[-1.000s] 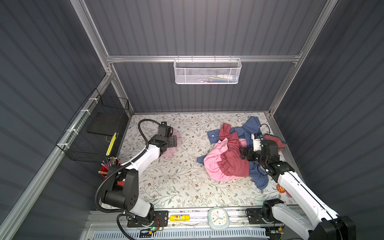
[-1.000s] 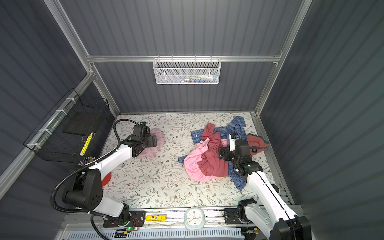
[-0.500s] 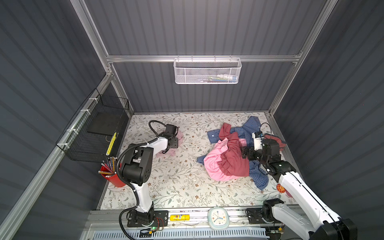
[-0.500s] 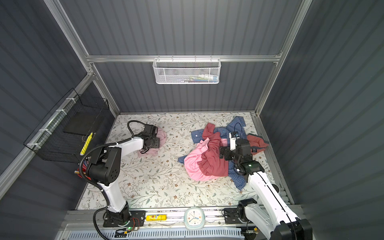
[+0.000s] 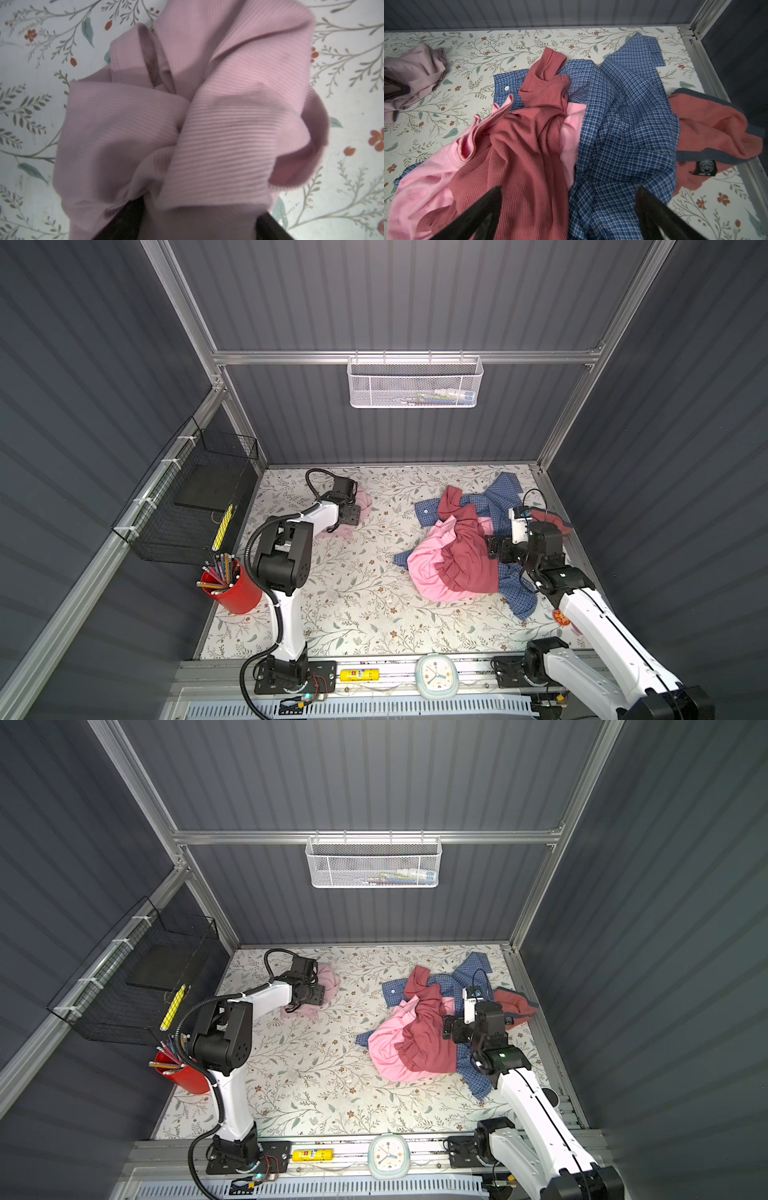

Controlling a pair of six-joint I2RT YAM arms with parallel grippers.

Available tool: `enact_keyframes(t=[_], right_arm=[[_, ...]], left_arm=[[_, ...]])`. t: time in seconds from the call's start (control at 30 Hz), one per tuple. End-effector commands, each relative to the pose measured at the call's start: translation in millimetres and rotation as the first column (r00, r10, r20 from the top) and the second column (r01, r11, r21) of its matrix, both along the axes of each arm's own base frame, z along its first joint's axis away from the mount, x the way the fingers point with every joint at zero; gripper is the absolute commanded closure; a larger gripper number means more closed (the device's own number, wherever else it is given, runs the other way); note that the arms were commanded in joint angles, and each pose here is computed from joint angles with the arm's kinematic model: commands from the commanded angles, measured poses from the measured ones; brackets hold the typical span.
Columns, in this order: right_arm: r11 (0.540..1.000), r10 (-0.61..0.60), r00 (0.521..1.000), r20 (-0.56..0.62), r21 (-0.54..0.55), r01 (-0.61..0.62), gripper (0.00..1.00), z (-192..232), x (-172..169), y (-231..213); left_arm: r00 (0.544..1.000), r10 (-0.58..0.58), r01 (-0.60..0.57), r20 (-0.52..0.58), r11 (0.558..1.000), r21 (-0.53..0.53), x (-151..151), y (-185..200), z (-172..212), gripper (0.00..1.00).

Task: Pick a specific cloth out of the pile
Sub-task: 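Lower the pink shirt onto the clear table area with the left gripper, then open the left gripper and release the pink shirt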

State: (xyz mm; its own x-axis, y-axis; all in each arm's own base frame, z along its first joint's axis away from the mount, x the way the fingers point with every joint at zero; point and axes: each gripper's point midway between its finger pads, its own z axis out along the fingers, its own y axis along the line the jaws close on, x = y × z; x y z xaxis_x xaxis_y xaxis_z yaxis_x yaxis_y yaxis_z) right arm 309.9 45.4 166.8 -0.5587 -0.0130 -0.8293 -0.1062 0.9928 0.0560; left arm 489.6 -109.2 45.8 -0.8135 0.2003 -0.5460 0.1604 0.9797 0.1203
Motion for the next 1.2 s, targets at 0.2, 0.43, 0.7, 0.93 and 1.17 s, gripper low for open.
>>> enact_keyframes(t=[0.2,0.43,0.7,0.93,1.17], right_arm=[[0.993,-0.080,0.990,0.114,-0.078,0.090,0.01,5.8,14.4,-25.7],[0.978,-0.171,0.955,0.244,-0.077,0.195,0.01,7.5,24.9,-51.3],[0.976,-0.189,0.925,0.330,-0.043,0.215,0.01,5.1,31.0,-64.7],[0.974,-0.202,0.917,0.343,-0.028,0.225,0.01,-7.7,30.7,-71.7],[0.974,-0.211,0.911,0.355,-0.006,0.228,0.01,-20.8,32.5,-77.8]], left_arm=[[1.000,0.023,-0.022,-0.009,0.998,0.063,-16.5,18.6,5.6,0.00],[0.975,0.098,-0.102,0.199,0.995,0.007,-26.2,30.6,52.4,0.00],[0.926,0.149,-0.161,0.346,0.987,0.006,-59.2,53.4,87.6,0.00],[0.862,0.241,-0.240,0.446,0.969,-0.060,-99.6,74.8,105.5,0.00],[0.808,0.353,-0.373,0.472,0.926,-0.056,-130.6,103.8,102.1,0.00]])
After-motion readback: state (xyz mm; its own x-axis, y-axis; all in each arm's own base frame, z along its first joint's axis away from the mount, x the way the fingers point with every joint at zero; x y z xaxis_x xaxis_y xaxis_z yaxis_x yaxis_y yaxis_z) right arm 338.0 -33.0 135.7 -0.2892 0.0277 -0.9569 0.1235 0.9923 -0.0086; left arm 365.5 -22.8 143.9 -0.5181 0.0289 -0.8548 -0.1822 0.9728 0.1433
